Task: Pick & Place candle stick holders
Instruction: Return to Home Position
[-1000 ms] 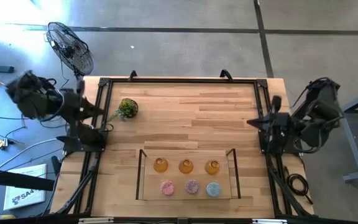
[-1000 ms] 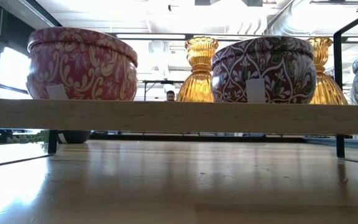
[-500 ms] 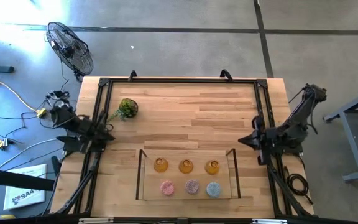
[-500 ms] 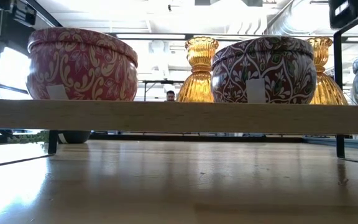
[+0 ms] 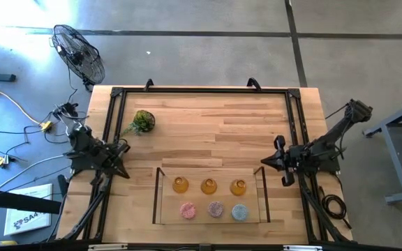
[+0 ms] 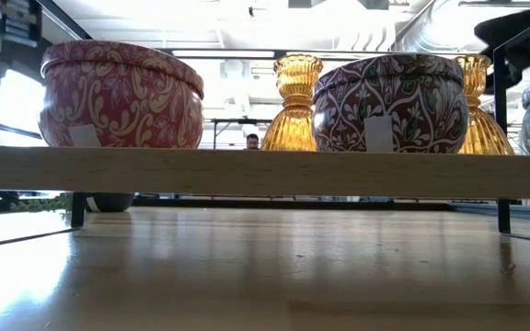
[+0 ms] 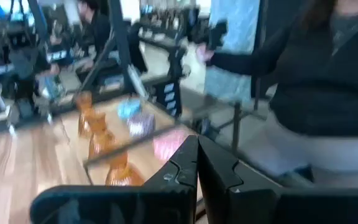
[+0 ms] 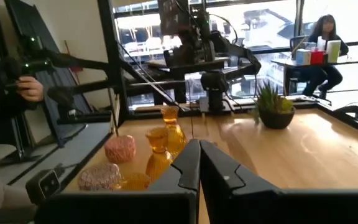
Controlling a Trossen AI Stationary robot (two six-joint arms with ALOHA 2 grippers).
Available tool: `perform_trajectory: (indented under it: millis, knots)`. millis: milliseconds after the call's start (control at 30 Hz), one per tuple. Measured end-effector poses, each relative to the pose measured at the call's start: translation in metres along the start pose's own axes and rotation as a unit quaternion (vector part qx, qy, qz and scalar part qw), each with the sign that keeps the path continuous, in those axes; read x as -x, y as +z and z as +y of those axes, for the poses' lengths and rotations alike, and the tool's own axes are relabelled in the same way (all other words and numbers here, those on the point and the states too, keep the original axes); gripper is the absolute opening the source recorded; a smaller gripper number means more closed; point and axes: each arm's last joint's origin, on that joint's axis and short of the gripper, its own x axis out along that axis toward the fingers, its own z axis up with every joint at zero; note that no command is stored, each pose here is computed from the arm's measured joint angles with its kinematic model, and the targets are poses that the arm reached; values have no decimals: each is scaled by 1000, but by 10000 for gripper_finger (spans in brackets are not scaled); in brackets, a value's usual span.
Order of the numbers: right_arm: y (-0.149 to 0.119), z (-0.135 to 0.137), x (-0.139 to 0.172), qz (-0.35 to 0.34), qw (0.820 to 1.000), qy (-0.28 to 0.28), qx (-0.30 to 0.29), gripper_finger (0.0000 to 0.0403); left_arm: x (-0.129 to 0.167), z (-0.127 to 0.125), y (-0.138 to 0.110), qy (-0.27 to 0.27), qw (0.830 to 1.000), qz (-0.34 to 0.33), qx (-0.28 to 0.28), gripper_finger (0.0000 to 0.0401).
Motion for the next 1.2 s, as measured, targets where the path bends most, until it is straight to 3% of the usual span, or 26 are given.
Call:
perform_trajectory:
  millis: [467,767,933,1200]
  knots:
    - [-13,-10,-4,0,1000,-7,10,0,-24,-9,-51,-12,1000,-2,-1,2]
    - [-16,-24,-10,15,999,-35,33,0,-26,-8,-54,3,999,-17,-50,2]
    - [-15,-34,-14,17,998,-37,46,0,-26,-5,-54,58,997,-13,-54,2]
    - [-16,-48,-16,29,997,-56,52,0,-26,1,-54,93,993,-13,-71,1]
